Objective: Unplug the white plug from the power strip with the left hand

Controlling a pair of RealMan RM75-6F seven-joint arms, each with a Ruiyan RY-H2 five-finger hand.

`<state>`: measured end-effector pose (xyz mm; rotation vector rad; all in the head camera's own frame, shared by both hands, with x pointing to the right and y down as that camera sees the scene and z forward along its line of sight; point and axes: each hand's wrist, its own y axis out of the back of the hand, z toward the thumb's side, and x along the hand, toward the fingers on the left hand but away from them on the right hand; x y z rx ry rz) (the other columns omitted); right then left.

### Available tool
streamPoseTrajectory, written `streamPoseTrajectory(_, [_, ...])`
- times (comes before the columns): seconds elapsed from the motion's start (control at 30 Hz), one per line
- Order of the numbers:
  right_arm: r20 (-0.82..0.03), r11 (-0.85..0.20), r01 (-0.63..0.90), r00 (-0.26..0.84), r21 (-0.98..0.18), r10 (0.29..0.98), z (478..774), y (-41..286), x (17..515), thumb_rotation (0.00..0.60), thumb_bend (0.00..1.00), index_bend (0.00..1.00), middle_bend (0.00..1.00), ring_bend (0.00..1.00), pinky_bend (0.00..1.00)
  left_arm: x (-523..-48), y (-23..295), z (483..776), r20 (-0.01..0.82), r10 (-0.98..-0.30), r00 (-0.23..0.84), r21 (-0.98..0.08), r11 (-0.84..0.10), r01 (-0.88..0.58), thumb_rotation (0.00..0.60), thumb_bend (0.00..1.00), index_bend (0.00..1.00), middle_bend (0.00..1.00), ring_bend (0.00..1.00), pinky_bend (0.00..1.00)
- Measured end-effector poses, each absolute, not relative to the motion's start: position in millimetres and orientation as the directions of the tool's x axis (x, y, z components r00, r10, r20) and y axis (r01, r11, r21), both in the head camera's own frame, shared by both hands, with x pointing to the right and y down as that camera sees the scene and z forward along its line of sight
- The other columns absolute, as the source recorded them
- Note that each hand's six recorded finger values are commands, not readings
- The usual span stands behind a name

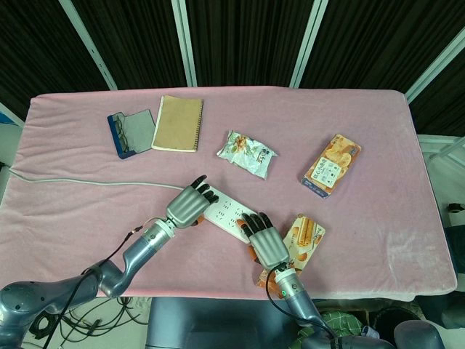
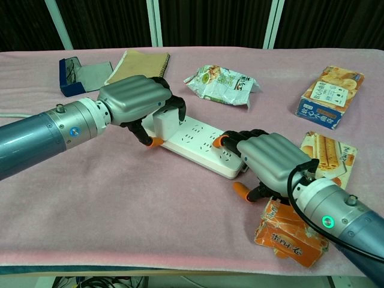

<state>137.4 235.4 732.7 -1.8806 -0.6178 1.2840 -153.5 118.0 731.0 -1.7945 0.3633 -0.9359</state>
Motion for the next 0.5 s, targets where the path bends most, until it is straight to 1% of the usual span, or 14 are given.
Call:
streamPoseTrajectory(0.2, [-0.563, -0.597, -0.035, 0.379, -0.802, 0.734, 733, 235, 137, 0.6, 0.36, 0.19, 0.11, 0.13, 0.11, -155, 115, 733, 0.479, -0.603, 0.638, -0.858, -0.475, 0.196, 0.6, 0.65, 0.63, 0.65, 0.26, 0.12])
streamPoseTrajectory(0.37, [-0.569, -0.601, -0.041, 0.379, -0.798, 0.73, 733, 236, 137, 0.6, 0.36, 0.19, 0.11, 0.13, 0.11, -158, 112, 735, 0.551, -0.564, 0.615, -0.811, -0.535, 0.236, 0.6, 0.65, 0.63, 0.65, 0.26, 0.12])
streamPoseTrajectory(0.5, [-0.571, -0.602, -0.044, 0.379, -0.798, 0.729, 733, 236, 137, 0.6, 0.36, 0.19, 0.11, 0.13, 0.11, -159, 106, 733, 0.589, -0.544, 0.598, -0.787, -0.554, 0.271, 0.6, 0.65, 0.64, 0.66, 0.26, 0.12])
